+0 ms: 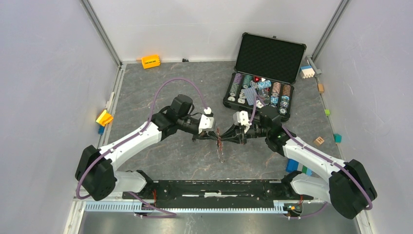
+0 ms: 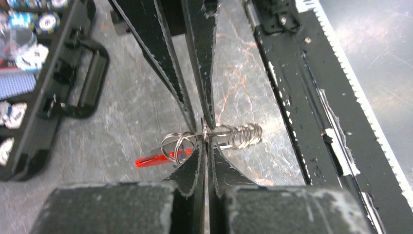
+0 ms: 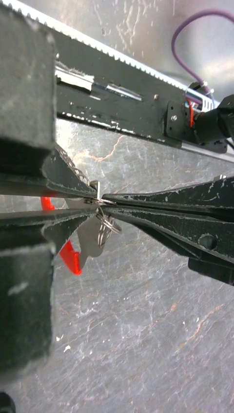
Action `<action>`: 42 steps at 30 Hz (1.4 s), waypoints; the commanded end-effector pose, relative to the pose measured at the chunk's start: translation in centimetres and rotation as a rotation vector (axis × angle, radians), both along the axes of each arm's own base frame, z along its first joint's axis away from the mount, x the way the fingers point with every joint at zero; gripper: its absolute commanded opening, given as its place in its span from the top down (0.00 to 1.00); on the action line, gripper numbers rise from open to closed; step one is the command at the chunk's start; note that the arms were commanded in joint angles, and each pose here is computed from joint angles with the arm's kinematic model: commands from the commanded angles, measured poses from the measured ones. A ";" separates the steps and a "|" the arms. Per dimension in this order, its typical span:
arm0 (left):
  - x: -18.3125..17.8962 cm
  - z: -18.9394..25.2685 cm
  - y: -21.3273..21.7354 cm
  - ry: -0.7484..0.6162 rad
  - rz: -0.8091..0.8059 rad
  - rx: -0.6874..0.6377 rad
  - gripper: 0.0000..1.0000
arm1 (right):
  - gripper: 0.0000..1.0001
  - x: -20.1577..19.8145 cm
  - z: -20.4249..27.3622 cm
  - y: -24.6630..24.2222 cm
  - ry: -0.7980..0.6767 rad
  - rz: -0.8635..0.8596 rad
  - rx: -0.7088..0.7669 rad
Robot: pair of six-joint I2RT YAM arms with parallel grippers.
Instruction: Put the keys on the keyring
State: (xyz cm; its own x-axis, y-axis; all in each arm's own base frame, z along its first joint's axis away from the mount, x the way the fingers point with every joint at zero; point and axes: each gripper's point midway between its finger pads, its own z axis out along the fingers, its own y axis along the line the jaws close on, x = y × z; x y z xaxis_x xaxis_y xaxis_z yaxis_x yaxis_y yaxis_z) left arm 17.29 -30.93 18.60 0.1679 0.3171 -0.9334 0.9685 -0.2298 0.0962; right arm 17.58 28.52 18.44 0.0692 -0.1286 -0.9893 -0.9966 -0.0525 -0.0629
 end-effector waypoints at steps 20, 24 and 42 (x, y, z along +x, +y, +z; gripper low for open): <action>1.0 3.1 2.7 -0.041 0.395 0.551 0.98 | 0.60 0.9 3.8 -0.2 -0.142 -0.031 0.044; 1.1 3.2 3.1 -0.043 0.437 0.648 0.98 | 0.61 0.9 3.6 -0.1 -0.134 -0.030 0.044; -0.4 4.6 0.0 0.085 0.358 0.658 0.98 | 0.64 -0.7 4.8 0.3 -0.076 0.040 0.129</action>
